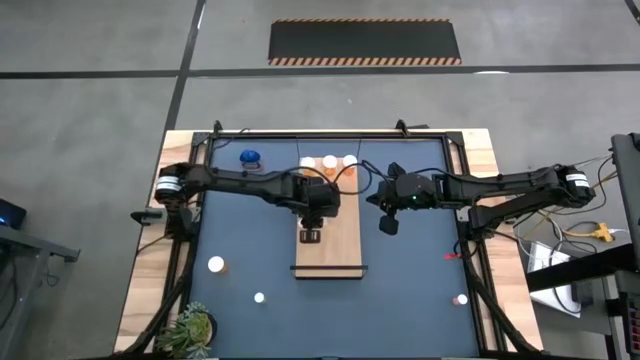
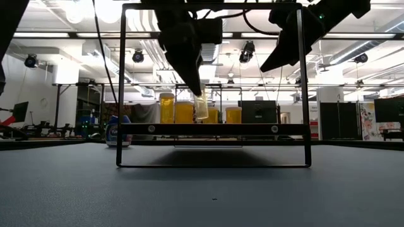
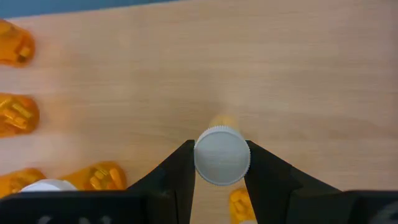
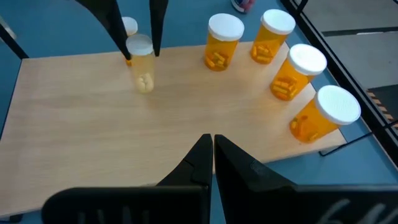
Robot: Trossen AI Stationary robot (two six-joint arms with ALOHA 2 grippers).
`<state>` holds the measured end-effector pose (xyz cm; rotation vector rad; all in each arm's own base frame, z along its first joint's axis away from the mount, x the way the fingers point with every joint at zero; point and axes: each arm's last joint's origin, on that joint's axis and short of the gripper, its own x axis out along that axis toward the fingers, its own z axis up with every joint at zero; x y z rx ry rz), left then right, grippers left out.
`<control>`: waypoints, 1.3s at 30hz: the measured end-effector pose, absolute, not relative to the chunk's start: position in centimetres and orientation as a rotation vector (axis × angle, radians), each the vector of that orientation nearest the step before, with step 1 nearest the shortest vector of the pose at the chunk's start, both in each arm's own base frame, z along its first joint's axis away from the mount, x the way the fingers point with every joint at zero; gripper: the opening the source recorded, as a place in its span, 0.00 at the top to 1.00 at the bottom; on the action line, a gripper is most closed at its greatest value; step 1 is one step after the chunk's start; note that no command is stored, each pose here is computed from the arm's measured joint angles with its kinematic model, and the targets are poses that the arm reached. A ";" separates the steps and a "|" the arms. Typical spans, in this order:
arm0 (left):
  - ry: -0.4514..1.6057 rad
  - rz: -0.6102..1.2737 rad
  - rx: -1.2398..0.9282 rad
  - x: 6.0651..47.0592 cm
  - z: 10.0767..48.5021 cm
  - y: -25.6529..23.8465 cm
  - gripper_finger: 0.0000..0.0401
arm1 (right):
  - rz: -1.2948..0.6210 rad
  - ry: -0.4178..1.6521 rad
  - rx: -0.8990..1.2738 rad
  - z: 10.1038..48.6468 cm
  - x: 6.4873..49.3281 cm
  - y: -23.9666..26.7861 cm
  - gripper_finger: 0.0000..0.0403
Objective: Pick and place medicine bottles onto shelf by color
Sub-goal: Put the small yellow pill bottle on the shelf
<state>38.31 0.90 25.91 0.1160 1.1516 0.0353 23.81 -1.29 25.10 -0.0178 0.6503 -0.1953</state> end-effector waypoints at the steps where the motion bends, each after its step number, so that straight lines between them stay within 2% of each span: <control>1: 1.155 0.035 0.116 38.3 25.8 0.9 0.74 | -0.195 0.650 -0.018 25.1 23.8 -1.3 0.98; 39: 1.159 -0.032 0.076 38.2 25.1 0.6 0.74 | -0.199 0.649 -0.008 25.1 23.8 -1.3 0.98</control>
